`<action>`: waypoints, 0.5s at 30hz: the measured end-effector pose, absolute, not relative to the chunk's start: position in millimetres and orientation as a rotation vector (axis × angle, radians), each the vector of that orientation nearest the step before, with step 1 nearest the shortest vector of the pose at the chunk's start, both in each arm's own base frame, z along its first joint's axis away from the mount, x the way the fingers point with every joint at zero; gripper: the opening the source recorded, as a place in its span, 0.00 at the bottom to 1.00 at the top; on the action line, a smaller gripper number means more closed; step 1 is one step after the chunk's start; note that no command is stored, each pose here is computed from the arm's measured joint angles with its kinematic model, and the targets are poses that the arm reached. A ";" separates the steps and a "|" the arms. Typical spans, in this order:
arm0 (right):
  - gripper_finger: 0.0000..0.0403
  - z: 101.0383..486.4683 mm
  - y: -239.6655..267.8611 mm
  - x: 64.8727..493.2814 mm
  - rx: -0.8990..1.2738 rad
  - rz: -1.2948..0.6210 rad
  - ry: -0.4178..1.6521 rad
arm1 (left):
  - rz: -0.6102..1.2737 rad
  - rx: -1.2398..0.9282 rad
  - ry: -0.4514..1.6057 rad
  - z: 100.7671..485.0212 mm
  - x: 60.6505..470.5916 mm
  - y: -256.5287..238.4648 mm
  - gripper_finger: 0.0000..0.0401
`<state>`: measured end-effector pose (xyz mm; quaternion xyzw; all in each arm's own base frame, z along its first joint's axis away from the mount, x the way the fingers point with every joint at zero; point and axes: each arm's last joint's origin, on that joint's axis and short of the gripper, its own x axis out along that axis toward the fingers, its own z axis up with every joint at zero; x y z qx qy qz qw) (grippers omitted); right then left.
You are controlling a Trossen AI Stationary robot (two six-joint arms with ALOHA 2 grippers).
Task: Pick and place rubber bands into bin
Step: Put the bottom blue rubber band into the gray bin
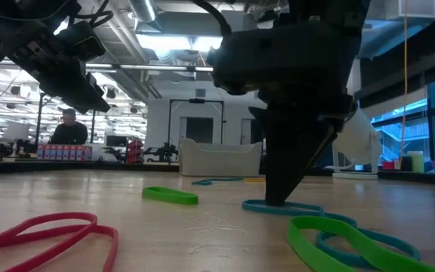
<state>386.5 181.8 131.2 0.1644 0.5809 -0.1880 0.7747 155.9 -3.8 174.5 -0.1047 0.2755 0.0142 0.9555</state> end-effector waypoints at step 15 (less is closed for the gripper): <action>0.00 233.3 86.2 391.2 0.390 -0.466 1.041 | 0.029 -0.213 0.561 174.4 155.9 -3.8 0.00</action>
